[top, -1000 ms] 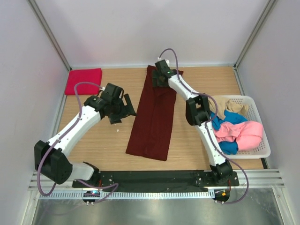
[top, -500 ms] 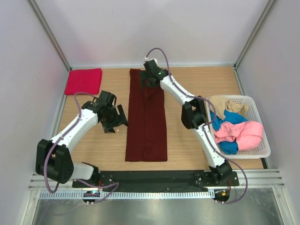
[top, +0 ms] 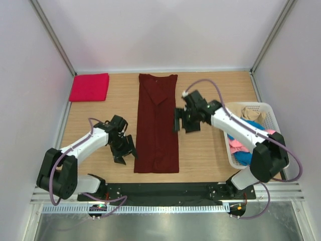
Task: Fold and stack the t-shirts
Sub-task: Fold the tshirt
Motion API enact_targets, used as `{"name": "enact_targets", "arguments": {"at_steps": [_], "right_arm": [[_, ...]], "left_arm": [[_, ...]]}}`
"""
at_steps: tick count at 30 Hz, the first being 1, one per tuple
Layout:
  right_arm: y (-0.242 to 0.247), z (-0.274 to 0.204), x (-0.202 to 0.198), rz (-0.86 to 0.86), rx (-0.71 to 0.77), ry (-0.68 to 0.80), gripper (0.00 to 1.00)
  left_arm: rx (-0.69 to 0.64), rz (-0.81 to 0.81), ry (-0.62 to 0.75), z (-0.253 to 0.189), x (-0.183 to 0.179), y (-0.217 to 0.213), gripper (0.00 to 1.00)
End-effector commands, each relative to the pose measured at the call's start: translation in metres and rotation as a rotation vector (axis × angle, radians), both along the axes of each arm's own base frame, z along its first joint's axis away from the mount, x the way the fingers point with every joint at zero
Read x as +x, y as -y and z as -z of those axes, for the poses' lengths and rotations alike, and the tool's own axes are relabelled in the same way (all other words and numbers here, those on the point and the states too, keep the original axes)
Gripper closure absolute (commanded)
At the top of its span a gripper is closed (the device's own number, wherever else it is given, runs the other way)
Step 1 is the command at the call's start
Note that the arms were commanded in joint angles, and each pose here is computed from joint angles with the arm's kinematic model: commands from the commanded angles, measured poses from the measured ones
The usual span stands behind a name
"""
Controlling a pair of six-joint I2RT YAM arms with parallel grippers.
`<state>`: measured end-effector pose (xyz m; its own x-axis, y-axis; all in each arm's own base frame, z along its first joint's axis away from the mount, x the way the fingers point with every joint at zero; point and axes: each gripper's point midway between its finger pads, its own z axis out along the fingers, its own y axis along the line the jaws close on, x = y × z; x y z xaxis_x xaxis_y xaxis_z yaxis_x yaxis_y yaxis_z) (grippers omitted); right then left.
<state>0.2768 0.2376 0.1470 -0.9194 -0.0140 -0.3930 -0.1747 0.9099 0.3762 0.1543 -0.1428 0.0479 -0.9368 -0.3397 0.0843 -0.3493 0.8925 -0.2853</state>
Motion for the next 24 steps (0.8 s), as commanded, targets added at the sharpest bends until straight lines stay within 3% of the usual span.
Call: {"name": "enact_targets", "arguments": {"at_steps": [1, 8, 14, 20, 24], "right_arm": [[-0.014, 0.03, -0.066, 0.005, 0.133, -0.194, 0.25], [-0.002, 0.079, -0.12, 0.079, 0.219, -0.295, 0.27], [-0.01, 0.096, -0.124, 0.081, 0.235, -0.336, 0.27], [-0.015, 0.109, -0.126, 0.092, 0.228, -0.367, 0.37], [-0.012, 0.118, -0.134, 0.079, 0.191, -0.401, 0.38]], "left_arm": [[-0.012, 0.011, -0.025, 0.005, -0.013, 0.008, 0.37], [0.019, 0.02, -0.061, 0.028, -0.03, 0.011, 0.43], [0.029, 0.003, -0.062, 0.037, -0.027, 0.012, 0.44], [0.015, 0.001, -0.076, 0.04, -0.018, 0.02, 0.49], [0.02, -0.006, -0.081, 0.041, -0.018, 0.02, 0.5]]}}
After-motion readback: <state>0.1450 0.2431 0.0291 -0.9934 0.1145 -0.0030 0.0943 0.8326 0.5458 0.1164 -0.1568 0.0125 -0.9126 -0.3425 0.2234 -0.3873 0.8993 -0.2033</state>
